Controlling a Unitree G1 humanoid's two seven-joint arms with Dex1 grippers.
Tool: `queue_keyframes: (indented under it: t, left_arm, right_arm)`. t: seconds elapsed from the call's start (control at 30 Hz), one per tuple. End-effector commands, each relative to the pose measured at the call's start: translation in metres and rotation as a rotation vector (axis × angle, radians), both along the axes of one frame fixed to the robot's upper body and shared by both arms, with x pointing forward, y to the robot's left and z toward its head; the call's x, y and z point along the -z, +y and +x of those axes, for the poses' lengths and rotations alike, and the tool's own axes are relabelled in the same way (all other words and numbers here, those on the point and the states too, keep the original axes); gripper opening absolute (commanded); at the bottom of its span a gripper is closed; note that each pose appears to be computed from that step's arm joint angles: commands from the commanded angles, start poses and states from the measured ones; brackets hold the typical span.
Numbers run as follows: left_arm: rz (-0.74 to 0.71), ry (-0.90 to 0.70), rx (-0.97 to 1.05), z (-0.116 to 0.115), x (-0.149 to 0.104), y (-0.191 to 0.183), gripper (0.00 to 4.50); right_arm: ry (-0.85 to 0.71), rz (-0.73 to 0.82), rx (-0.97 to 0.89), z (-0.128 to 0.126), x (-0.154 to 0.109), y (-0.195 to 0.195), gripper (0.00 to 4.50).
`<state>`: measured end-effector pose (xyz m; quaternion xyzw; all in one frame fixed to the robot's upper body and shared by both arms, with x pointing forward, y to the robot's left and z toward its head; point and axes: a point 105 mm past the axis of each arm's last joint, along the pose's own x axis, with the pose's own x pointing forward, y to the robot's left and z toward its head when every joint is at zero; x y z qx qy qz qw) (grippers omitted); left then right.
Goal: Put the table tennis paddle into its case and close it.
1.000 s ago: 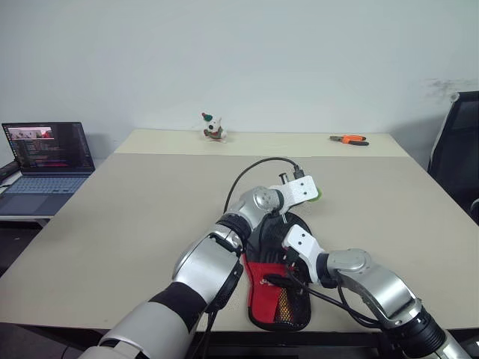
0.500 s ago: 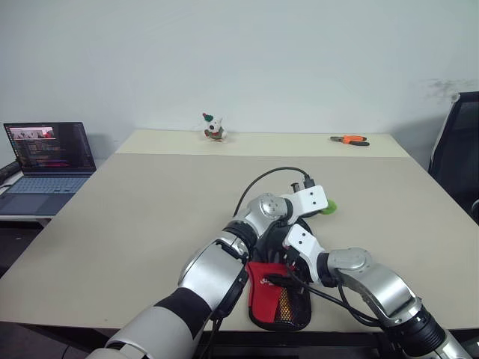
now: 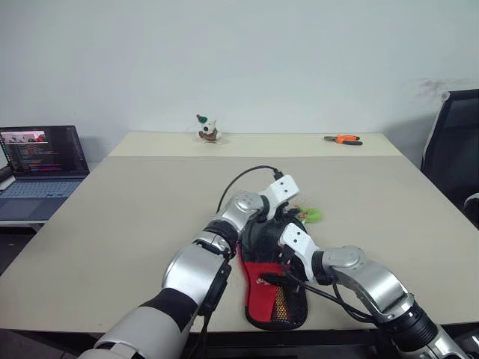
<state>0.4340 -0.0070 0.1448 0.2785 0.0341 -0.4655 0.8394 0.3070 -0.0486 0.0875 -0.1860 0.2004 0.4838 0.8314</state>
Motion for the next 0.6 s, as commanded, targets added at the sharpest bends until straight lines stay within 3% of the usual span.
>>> queue_keyframes:
  t: [0.03,0.27,0.4,0.6]
  left_arm:
    - [-0.1,-0.021,-0.045,0.009,-0.021,0.017,2.42]
    - [-0.356,0.027,-0.137,0.02,-0.053,0.077,2.42]
    - [-0.456,0.097,-0.059,0.01,-0.058,0.095,2.42]
    - [-0.314,0.089,0.182,-0.037,-0.042,0.101,2.42]
  right_arm:
    - [0.123,-0.076,0.064,-0.003,0.036,-0.013,4.5]
    - [0.105,-0.032,0.05,-0.003,0.021,-0.009,4.5]
    - [0.077,0.01,0.032,-0.006,0.002,-0.007,4.5]
    - [-0.071,0.082,-0.018,-0.01,-0.072,-0.016,4.5]
